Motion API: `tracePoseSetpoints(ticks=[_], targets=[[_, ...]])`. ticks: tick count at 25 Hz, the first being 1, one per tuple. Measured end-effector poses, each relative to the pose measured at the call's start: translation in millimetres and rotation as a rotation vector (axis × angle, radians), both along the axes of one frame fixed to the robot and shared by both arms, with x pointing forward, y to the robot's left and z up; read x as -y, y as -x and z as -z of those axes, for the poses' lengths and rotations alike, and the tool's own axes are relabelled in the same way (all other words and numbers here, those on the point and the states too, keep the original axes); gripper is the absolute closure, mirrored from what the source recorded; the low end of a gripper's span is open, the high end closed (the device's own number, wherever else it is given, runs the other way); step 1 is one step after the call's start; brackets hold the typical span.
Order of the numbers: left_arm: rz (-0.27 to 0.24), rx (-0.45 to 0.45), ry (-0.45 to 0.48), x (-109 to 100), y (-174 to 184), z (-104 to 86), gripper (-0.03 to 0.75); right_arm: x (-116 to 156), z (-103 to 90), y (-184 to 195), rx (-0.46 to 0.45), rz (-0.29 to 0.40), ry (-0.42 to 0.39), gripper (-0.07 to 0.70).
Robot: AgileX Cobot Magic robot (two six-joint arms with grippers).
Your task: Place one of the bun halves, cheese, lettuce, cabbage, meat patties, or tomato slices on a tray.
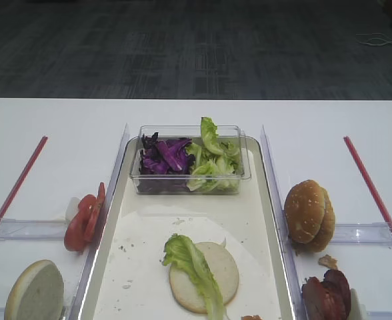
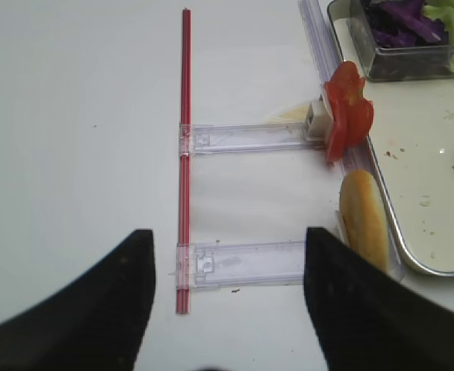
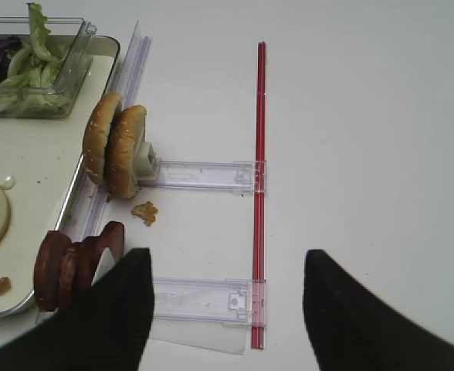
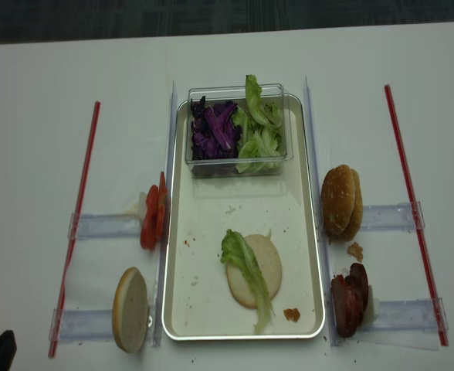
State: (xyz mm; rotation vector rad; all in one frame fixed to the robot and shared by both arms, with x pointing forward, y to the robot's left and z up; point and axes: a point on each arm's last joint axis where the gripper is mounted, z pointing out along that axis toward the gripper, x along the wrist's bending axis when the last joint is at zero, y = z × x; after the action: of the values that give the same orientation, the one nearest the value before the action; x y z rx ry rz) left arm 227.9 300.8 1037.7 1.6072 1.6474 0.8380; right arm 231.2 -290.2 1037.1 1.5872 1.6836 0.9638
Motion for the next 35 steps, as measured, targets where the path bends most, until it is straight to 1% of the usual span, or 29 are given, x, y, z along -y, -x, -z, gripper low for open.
tracePoseSetpoints(ticks=[35], targets=[[0.0,0.0,0.0,0.0,0.0,0.0,0.315,0.0,0.0,0.0,0.0,0.0,0.0,0.161]])
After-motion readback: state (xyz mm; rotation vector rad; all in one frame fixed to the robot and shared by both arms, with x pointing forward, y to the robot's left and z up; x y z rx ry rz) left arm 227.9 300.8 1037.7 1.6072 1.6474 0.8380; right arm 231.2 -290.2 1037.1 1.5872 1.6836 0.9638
